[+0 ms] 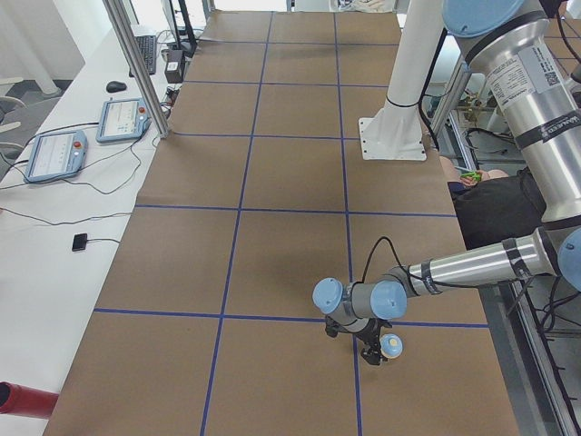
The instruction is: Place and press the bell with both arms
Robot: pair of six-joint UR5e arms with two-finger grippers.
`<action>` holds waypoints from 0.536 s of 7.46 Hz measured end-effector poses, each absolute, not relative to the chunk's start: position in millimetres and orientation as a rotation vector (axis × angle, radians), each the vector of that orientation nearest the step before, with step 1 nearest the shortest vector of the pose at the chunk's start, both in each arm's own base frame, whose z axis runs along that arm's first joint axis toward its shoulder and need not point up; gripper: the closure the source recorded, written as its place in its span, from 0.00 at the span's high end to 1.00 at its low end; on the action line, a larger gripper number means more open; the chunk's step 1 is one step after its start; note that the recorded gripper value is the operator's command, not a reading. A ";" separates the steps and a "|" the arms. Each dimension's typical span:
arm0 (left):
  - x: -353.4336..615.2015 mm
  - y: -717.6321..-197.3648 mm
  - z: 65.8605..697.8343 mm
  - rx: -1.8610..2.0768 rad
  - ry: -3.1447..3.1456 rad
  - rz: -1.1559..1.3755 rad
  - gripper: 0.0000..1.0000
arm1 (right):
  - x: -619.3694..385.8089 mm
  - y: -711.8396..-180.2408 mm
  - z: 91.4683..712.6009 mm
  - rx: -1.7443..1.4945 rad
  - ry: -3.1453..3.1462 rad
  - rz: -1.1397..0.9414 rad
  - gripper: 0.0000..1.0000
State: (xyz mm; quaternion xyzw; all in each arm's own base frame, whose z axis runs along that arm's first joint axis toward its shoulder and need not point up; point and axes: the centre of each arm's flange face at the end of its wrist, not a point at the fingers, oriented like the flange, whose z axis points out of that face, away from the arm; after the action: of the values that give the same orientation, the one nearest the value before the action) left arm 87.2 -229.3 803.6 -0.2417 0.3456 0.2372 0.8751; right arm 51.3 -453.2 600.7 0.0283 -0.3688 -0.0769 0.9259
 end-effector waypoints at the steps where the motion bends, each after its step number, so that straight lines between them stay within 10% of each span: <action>1: 88.9 -231.0 805.9 -0.507 0.721 0.496 1.00 | 51.2 -452.8 601.3 0.057 -0.756 -0.157 1.00; 4: 94.8 -235.2 811.3 -0.515 0.717 0.503 1.00 | 51.0 -451.9 601.8 0.056 -0.757 -0.158 1.00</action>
State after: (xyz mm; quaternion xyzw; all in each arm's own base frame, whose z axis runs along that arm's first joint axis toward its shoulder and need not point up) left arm 94.8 -235.2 811.3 -0.2464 0.3432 0.2408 0.8738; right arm 51.0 -451.9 601.8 0.0272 -0.3689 -0.0770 0.9259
